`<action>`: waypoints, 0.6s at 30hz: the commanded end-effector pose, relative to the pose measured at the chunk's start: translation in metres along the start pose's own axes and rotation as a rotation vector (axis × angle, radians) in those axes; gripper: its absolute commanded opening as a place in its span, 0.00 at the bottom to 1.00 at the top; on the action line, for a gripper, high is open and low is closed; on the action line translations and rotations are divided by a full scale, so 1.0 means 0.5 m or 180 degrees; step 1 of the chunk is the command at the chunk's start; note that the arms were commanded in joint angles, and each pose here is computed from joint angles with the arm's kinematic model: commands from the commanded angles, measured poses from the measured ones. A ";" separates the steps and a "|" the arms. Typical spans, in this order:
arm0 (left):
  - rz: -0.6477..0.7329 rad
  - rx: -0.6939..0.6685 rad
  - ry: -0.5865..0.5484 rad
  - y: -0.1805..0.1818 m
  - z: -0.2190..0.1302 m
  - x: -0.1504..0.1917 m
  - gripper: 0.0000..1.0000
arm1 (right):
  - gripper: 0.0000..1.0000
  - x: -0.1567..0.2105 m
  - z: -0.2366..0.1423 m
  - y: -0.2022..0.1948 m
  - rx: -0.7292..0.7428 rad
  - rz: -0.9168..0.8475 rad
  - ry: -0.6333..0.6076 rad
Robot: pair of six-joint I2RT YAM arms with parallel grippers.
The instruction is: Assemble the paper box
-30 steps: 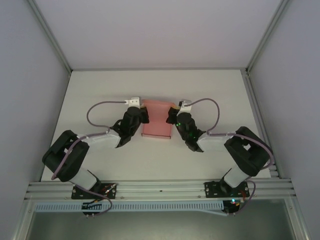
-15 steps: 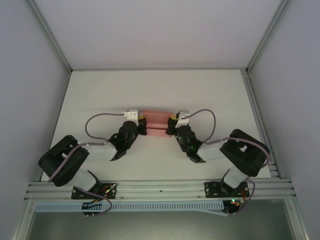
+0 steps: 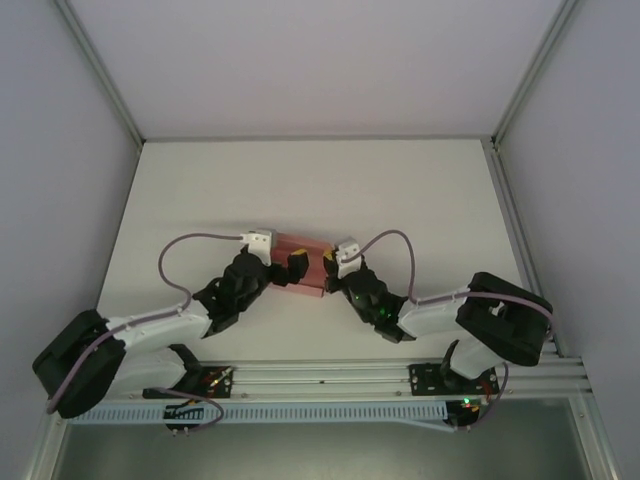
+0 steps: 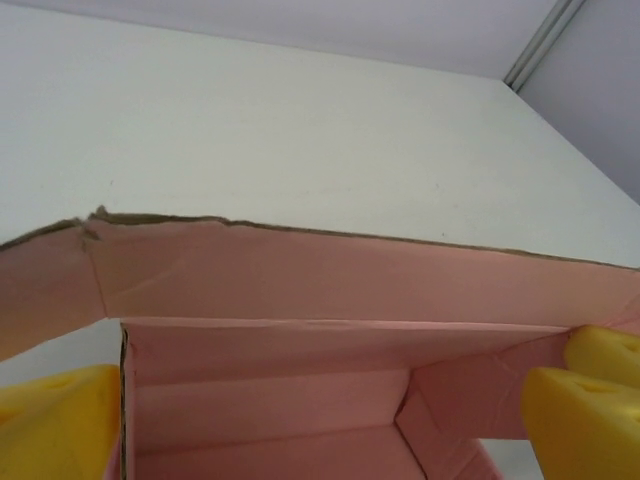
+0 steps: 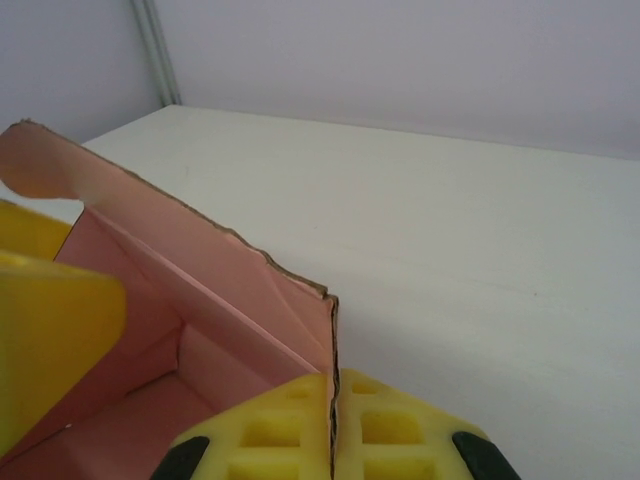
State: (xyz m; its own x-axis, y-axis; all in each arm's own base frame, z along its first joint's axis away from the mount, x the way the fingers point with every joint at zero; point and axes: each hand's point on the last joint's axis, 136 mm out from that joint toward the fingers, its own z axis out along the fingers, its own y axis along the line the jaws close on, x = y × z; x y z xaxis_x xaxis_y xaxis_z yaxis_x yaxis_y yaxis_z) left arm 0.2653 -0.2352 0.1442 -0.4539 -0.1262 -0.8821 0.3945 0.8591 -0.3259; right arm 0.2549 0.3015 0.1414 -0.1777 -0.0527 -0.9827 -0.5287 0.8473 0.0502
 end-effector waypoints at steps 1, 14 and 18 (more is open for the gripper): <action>-0.0079 -0.0187 0.0294 0.013 -0.024 0.022 1.00 | 0.00 0.063 -0.021 0.034 -0.0261 -0.0513 0.0325; -0.0422 -0.0526 0.0444 0.066 -0.141 0.002 1.00 | 0.00 0.148 -0.071 0.043 -0.0286 -0.1141 0.0760; -0.0572 -0.0756 0.0250 0.086 -0.164 -0.046 1.00 | 0.01 0.167 -0.083 0.046 -0.0389 -0.1311 0.0907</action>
State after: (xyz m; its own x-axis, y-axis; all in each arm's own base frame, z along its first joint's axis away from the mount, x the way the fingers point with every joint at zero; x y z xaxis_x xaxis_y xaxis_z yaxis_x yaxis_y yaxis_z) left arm 0.2257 -0.1730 0.1696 -0.5715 -0.2111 -0.7930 0.2049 0.8990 -0.3870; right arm 0.2006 0.3103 0.0919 -0.1411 -0.3944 -0.9080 -0.6772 0.7075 -0.2021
